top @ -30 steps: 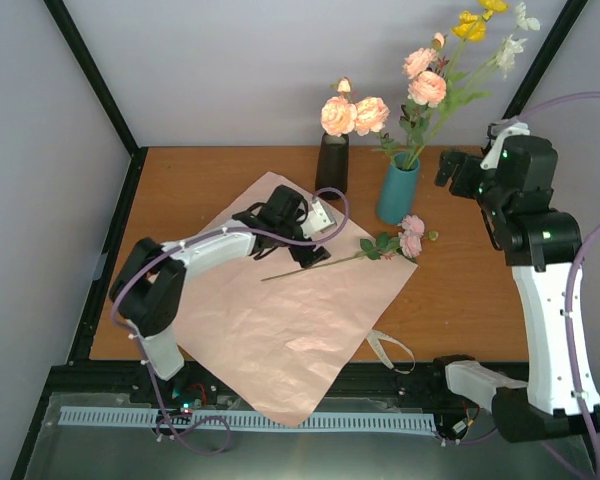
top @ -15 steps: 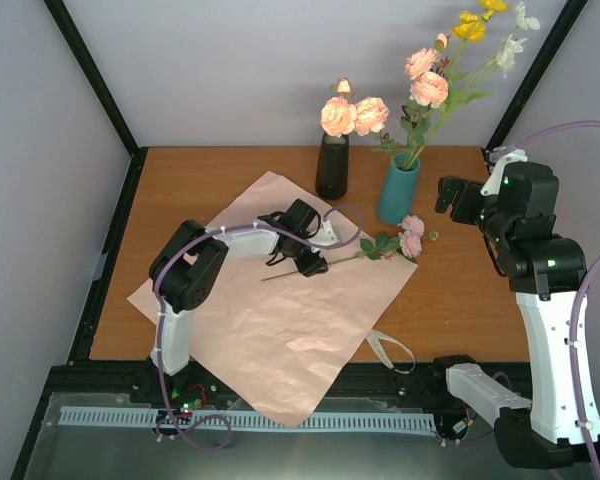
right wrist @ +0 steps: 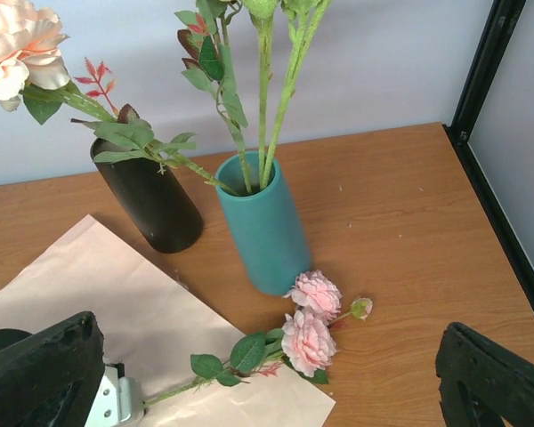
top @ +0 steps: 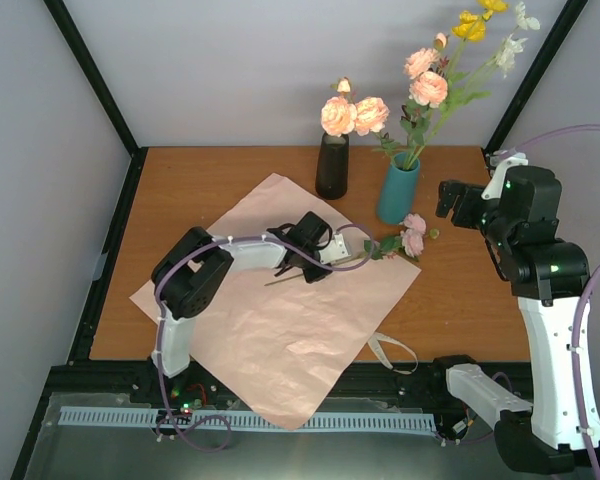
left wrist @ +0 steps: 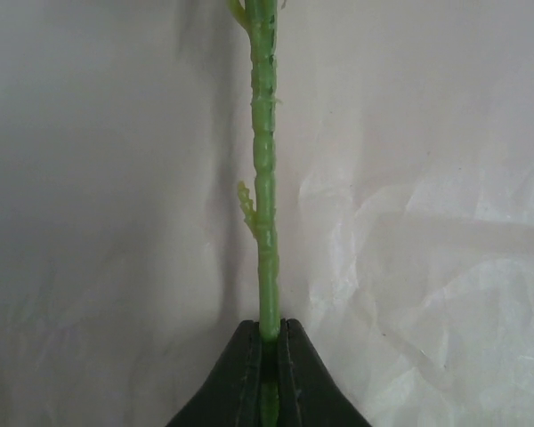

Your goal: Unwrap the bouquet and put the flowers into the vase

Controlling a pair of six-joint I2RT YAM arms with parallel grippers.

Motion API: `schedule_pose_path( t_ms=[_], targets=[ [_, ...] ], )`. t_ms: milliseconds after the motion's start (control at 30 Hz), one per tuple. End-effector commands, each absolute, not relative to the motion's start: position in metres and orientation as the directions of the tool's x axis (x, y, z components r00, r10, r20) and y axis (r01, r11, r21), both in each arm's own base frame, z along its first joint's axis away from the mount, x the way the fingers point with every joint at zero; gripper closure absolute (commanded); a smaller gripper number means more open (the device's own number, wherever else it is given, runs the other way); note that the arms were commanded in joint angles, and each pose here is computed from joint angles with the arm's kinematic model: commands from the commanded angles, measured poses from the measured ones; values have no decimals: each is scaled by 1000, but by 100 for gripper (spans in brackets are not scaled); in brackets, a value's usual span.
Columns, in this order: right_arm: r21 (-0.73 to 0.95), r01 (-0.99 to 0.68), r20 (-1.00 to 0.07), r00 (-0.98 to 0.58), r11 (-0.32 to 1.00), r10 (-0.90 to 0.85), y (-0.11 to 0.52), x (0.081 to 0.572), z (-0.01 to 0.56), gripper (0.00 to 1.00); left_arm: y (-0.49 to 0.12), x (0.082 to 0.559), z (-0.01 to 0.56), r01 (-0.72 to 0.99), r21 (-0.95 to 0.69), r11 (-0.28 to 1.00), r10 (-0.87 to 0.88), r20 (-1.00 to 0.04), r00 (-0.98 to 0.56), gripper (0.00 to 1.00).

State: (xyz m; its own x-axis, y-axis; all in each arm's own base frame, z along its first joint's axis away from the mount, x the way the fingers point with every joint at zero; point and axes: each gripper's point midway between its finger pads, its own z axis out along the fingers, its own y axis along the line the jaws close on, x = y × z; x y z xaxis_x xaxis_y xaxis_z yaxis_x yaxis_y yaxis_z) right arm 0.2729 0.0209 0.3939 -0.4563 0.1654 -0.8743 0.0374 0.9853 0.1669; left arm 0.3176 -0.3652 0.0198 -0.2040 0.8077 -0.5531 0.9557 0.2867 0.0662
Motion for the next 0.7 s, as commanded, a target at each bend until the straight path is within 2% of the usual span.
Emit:
schedule_pose_path(
  t_ms=[0, 433, 667],
  targets=[
    [166, 24, -888, -431, 986, 159, 21, 266, 403, 0, -367, 321, 53, 945, 136, 299, 780, -605, -160, 100],
    [189, 15, -907, -380, 982, 180, 19, 242, 408, 0, -368, 294, 134, 958, 135, 253, 703, -706, -86, 100],
    [218, -67, -929, -320, 974, 186, 29, 223, 426, 0, -364, 272, 172, 958, 140, 249, 680, -730, -70, 100]
  ],
)
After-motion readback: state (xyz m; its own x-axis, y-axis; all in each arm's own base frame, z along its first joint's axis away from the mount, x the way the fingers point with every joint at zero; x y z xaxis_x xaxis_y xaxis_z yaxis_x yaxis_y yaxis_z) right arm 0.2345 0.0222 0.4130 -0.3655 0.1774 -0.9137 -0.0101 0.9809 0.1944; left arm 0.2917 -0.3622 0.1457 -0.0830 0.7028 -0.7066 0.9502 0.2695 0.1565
